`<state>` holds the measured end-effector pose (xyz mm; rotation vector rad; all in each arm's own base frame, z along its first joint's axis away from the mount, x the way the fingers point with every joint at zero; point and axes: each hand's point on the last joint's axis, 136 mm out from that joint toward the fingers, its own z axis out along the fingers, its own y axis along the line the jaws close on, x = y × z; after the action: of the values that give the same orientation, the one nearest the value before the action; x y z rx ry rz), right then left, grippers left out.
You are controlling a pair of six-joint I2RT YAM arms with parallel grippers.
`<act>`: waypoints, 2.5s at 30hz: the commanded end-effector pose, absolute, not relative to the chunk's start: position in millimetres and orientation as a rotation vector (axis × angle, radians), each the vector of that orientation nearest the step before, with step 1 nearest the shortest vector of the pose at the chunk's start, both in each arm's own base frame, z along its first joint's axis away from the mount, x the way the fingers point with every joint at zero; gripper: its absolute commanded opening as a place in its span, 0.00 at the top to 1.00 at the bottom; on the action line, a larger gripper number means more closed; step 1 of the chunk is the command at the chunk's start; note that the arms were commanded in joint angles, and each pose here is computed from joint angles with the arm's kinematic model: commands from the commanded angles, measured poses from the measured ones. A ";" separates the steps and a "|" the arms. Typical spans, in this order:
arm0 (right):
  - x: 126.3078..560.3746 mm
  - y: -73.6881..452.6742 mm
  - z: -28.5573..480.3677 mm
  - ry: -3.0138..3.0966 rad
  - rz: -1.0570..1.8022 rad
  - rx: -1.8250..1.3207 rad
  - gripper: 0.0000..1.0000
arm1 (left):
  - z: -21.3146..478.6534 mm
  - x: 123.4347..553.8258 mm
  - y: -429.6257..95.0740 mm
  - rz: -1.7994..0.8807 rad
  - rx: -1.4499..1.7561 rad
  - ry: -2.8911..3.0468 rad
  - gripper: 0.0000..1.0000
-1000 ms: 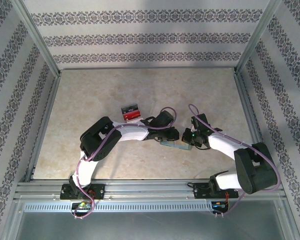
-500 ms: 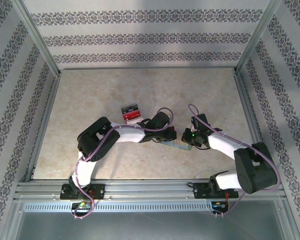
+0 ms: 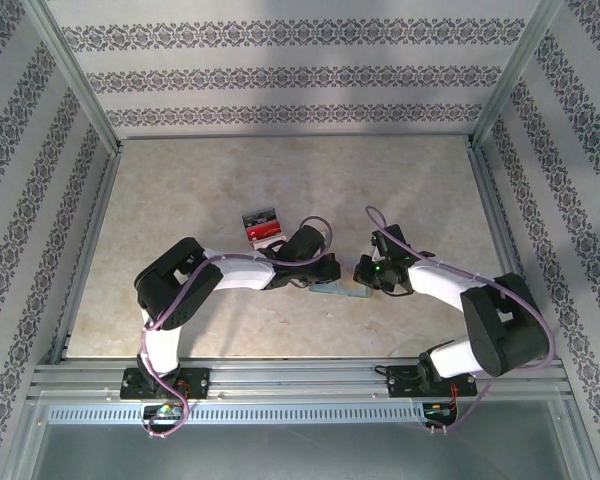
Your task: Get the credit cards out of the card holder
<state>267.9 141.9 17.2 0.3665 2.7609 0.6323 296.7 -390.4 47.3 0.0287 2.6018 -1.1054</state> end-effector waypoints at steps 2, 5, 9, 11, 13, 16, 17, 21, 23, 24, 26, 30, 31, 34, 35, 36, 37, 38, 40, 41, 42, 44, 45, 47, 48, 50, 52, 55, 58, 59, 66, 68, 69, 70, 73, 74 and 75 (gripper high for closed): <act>258.9 126.2 0.7 2.828 0.489 0.399 0.90 | 56.7 313.3 -364.0 -1.030 -0.033 2.556 1.00; 257.4 123.0 -0.5 2.837 0.465 0.402 0.90 | 56.0 312.6 -356.4 -1.042 -0.042 2.549 1.00; 255.6 122.2 -3.5 2.845 0.458 0.403 0.90 | 57.8 312.4 -349.7 -1.055 -0.030 2.543 0.98; 255.9 122.9 -4.4 2.847 0.461 0.406 0.90 | 58.2 312.6 -349.1 -1.065 -0.022 2.539 0.94; 256.7 124.1 -3.6 2.845 0.466 0.402 0.90 | 57.9 313.0 -350.0 -1.082 -0.023 2.535 0.94; 258.4 125.4 -2.2 2.842 0.470 0.398 0.90 | 60.0 313.4 -355.1 -1.127 -0.019 2.518 0.94; 258.5 126.0 -2.3 2.843 0.470 0.396 0.90 | 60.1 313.7 -356.5 -1.140 -0.017 2.514 0.92; 259.4 127.1 -2.1 2.845 0.472 0.392 0.90 | 56.6 313.8 -362.1 -1.180 -0.017 2.512 0.90; 259.8 128.0 -2.2 2.845 0.473 0.388 0.90 | 55.6 314.1 -365.1 -1.203 -0.022 2.509 0.90; 259.6 128.1 -2.6 2.847 0.472 0.389 0.90 | 53.7 314.2 -365.0 -1.207 -0.027 2.513 0.90; 260.2 129.5 -2.7 2.849 0.475 0.385 0.90 | 52.7 314.3 -365.7 -1.215 -0.034 2.511 0.90; 260.6 130.7 -4.0 2.855 0.473 0.384 0.90 | 51.2 315.5 -361.5 -1.207 -0.051 2.511 0.92; 260.5 130.6 -4.3 2.856 0.472 0.384 0.90 | 50.5 315.8 -359.9 -1.204 -0.057 2.513 0.93; 260.9 130.7 -4.1 2.855 0.468 0.381 0.90 | 51.9 318.0 -352.4 -1.197 -0.070 2.508 0.93; 260.4 129.9 -4.7 2.857 0.465 0.384 0.90 | 52.0 318.1 -348.8 -1.188 -0.065 2.511 0.93; 260.2 129.7 -5.0 2.858 0.463 0.385 0.90 | 53.4 318.0 -345.5 -1.177 -0.057 2.517 0.93; 260.3 129.5 -4.8 2.857 0.462 0.385 0.90 | 55.0 318.0 -342.7 -1.168 -0.045 2.520 0.93; 260.5 129.5 -4.7 2.856 0.462 0.385 0.90 | 56.7 317.6 -340.1 -1.162 -0.031 2.524 0.93; 259.7 128.4 -5.7 2.858 0.455 0.386 0.90 | 60.3 315.9 -336.9 -1.158 0.000 2.530 0.94; 259.1 127.6 -6.3 2.860 0.451 0.389 0.90 | 62.8 314.9 -335.4 -1.154 0.018 2.534 0.94; 258.9 126.9 -6.2 2.859 0.450 0.393 0.90 | 66.5 313.9 -334.3 -1.145 0.039 2.537 0.94; 258.3 126.6 -5.7 2.857 0.451 0.393 0.90 | 72.4 310.6 -332.0 -1.124 0.088 2.544 0.94; 258.8 126.9 -4.4 2.855 0.455 0.391 0.90 | 76.1 308.3 -331.3 -1.116 0.121 2.550 0.94; 259.7 126.9 -1.7 2.848 0.458 0.386 0.90 | 84.8 304.9 -327.4 -1.082 0.181 2.559 0.95; 260.0 127.4 0.6 2.843 0.463 0.382 0.90 | 91.4 304.0 -325.4 -1.061 0.218 2.557 0.96; 261.2 128.6 6.3 2.828 0.475 0.371 0.90 | 101.7 302.6 -317.0 -0.995 0.297 2.563 1.00; 261.8 129.3 12.9 2.811 0.489 0.363 0.88 | 115.7 303.6 -308.1 -0.912 0.403 2.552 1.00; 262.3 129.3 28.0 2.772 0.507 0.345 0.82 | 133.6 305.0 -288.4 -0.705 0.633 2.536 1.00; 261.4 127.6 46.5 2.725 0.520 0.324 0.73 | 144.7 314.0 -261.6 -0.418 0.862 2.498 1.00; 260.8 126.3 52.9 2.708 0.519 0.318 0.68 | 146.8 318.7 -253.8 -0.354 0.919 2.475 1.00; 253.3 109.5 86.0 2.613 0.484 0.296 0.31 | 151.3 337.4 -217.0 -0.262 1.208 2.321 1.00; 251.2 102.5 91.4 2.589 0.463 0.311 0.24 | 148.9 340.5 -209.2 -0.212 1.285 2.283 1.00; 249.8 99.0 93.5 2.579 0.453 0.316 0.21 | 148.8 343.3 -204.9 -0.191 1.310 2.268 1.00; 248.7 95.8 95.3 2.570 0.444 0.326 0.20 | 149.6 345.1 -203.0 -0.183 1.335 2.249 1.00; 244.9 89.4 97.1 2.564 0.427 0.345 0.03 | 147.9 345.6 -201.0 -0.180 1.416 2.218 1.00; 244.2 87.7 97.4 2.564 0.420 0.350 0.02 | 145.8 344.9 -199.9 -0.171 1.444 2.217 1.00; 243.2 86.0 97.9 2.562 0.411 0.354 0.02 | 143.9 344.6 -198.9 -0.164 1.474 2.213 1.00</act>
<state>254.4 99.3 109.2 0.3228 2.5209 0.4901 350.0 -205.9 148.7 1.2867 2.2616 -0.2040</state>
